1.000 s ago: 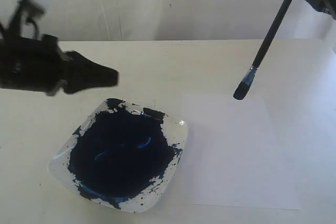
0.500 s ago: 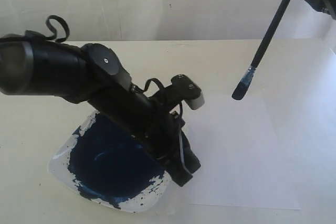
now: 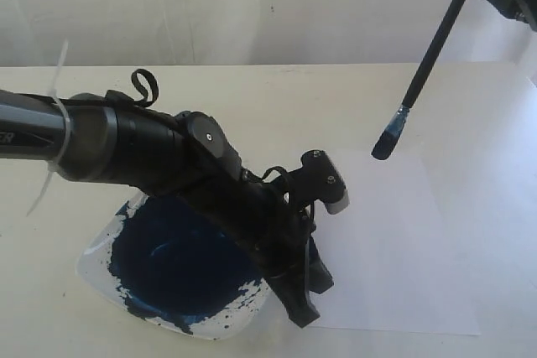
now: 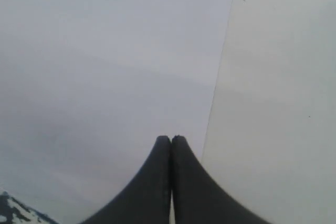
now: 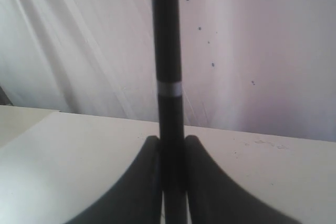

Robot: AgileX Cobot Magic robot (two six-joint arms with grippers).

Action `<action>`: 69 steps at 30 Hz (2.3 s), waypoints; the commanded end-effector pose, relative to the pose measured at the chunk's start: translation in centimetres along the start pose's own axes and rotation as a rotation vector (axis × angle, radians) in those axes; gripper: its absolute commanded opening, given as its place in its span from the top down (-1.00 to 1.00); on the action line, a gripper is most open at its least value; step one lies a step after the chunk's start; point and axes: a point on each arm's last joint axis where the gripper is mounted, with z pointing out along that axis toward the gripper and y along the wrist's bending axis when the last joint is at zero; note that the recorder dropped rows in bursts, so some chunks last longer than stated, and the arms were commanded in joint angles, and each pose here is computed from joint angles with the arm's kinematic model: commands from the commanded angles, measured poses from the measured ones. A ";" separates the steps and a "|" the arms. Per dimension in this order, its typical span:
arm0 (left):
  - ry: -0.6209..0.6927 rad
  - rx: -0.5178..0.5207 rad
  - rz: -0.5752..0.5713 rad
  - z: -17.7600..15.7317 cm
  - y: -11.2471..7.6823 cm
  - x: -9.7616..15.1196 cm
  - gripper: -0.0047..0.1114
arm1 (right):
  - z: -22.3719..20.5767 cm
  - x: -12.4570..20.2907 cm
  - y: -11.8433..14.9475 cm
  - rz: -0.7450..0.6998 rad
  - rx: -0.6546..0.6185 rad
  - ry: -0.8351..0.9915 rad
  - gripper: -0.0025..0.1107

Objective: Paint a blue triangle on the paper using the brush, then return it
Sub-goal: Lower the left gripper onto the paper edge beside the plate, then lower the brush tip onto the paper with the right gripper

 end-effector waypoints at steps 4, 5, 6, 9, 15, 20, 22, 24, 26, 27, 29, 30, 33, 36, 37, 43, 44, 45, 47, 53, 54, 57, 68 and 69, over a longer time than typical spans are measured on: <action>-0.010 -0.015 -0.035 1.1 0.4 0.2 0.92 | -0.1 0.0 -0.1 0.003 0.006 -0.007 0.96; -0.008 -0.016 -0.037 1.2 0.4 0.2 0.92 | -0.1 0.0 -0.1 0.003 0.006 -0.007 0.96; -0.002 -0.016 -0.040 1.4 0.5 0.4 0.92 | -0.1 0.0 -0.1 0.003 0.006 -0.007 0.96; 0.009 -0.011 -0.046 1.8 0.6 0.7 0.92 | -0.1 0.0 -0.1 0.003 0.006 -0.007 0.96; 0.019 -0.010 -0.052 2.2 0.7 1.0 0.92 | -0.1 0.0 -0.1 0.003 0.006 -0.007 0.96; 0.019 -0.010 -0.052 2.2 0.7 1.0 0.92 | -0.1 0.0 -0.1 0.003 0.006 -0.007 0.96; 0.019 -0.010 -0.052 2.2 0.7 1.0 0.92 | -0.1 0.0 -0.1 -0.005 0.006 -0.007 0.96; 0.019 -0.010 -0.052 2.2 0.7 1.0 0.92 | -0.1 0.0 -0.1 -0.010 0.006 -0.007 0.96; 0.020 -0.010 -0.050 2.2 0.8 1.0 0.92 | -0.1 0.0 -0.1 -0.010 0.006 -0.007 0.96; 0.023 -0.011 -0.045 2.2 0.8 1.0 0.92 | -0.1 0.0 -0.1 -0.010 0.006 -0.007 0.96; 0.023 -0.011 -0.029 2.2 0.8 1.0 0.92 | -0.1 0.0 -0.1 -0.010 0.006 -0.007 0.96; 0.024 -0.009 -0.017 2.2 0.7 1.0 0.92 | -0.1 0.0 -0.1 -0.008 0.006 -0.009 0.96; 0.024 -0.009 0.001 2.2 0.7 1.0 0.92 | -0.1 0.0 -0.1 -0.006 0.007 -0.012 0.96; 0.024 -0.007 0.020 2.2 0.7 1.0 0.92 | -0.1 0.0 -0.1 -0.006 0.007 -0.012 0.96; 0.024 -0.007 0.034 2.2 0.7 1.0 0.92 | -0.1 0.0 -0.1 -0.006 0.007 -0.012 0.96; 0.025 -0.004 0.057 2.2 0.7 1.0 0.92 | -0.1 0.0 -0.1 -0.006 0.003 -0.013 0.96; 0.026 -0.004 0.061 2.3 0.7 1.1 0.92 | -0.1 0.0 -0.1 -0.006 0.003 -0.013 0.96; 0.027 -0.003 0.072 2.3 0.7 1.1 0.92 | -0.1 0.0 -0.1 -0.006 0.003 -0.013 0.96; 0.027 -0.003 0.083 2.3 0.7 1.1 0.92 | -0.1 0.0 -0.1 -0.006 0.003 -0.013 0.96; 0.042 0.008 0.075 2.9 0.8 1.5 0.92 | -0.1 0.0 -0.1 -0.005 0.003 -0.014 0.96; 0.046 0.012 0.073 3.0 0.8 1.6 0.92 | -0.1 0.0 -0.1 -0.004 0.003 -0.015 0.96; 0.049 0.017 0.074 3.0 0.8 1.6 0.92 | -0.1 -0.1 -0.1 -0.002 0.003 -0.018 0.96; 0.049 0.017 0.074 3.0 0.8 1.6 0.92 | 1.5 1.4 -1.8 0.041 -0.036 -0.067 0.96; 0.049 0.017 0.074 3.0 0.8 1.6 0.92 | 1.9 1.7 -1.9 0.043 -0.048 -0.069 0.96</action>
